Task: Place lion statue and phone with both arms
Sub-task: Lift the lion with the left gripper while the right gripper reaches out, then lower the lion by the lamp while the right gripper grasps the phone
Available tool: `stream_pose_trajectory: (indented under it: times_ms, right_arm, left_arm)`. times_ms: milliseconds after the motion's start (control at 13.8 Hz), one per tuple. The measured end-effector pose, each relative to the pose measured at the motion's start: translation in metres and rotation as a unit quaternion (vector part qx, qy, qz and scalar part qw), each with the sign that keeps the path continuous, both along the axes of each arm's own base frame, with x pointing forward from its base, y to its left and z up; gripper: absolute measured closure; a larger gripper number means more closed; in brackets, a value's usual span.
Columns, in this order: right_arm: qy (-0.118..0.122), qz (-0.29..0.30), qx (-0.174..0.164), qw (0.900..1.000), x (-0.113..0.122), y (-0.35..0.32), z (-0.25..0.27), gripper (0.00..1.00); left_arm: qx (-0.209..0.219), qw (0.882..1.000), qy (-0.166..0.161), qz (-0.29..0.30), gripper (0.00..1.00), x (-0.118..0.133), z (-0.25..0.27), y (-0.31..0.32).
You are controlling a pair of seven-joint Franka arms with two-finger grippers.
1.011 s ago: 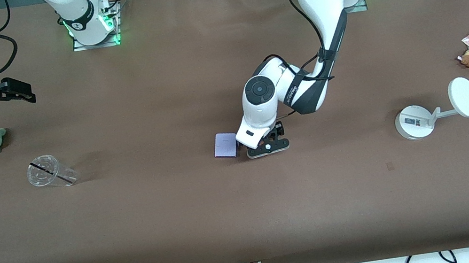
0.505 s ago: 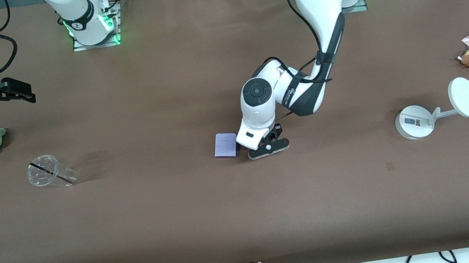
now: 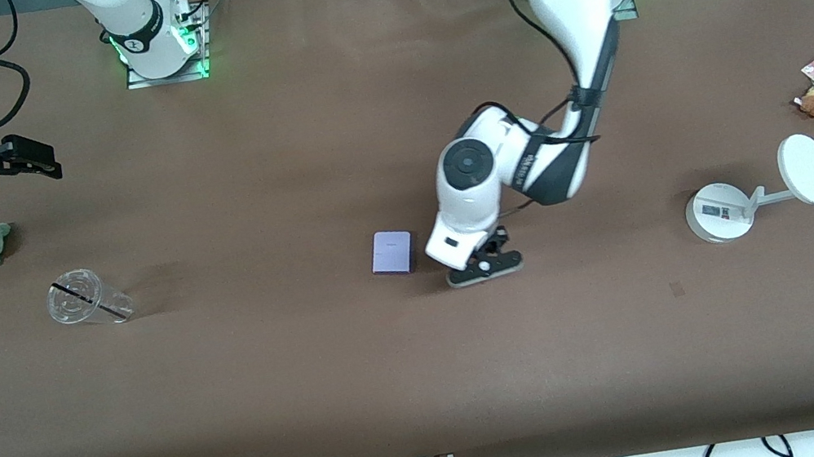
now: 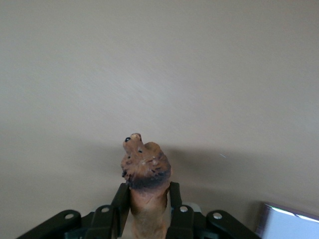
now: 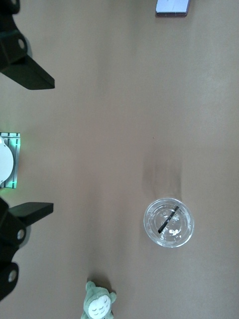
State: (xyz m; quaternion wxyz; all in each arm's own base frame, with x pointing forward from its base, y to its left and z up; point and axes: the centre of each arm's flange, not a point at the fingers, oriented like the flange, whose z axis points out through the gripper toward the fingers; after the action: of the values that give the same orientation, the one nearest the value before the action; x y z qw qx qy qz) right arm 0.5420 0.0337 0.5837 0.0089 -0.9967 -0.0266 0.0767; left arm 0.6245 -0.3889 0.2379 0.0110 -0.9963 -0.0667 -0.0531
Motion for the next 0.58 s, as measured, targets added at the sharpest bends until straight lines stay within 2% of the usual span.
stream_pose_trajectory:
  times_ms: [289,578]
  right_arm:
    - [0.004,0.009,-0.001,1.000,0.000,0.018,-0.004,0.00]
    - [0.000,-0.009,-0.008,1.000,0.004,0.076,-0.018,0.00]
  left_arm:
    - [0.026,0.999,0.030,-0.022,0.64,0.015,0.012,0.106]
    - [0.043,0.997,0.059,-0.017,0.64,0.003,0.018,0.198]
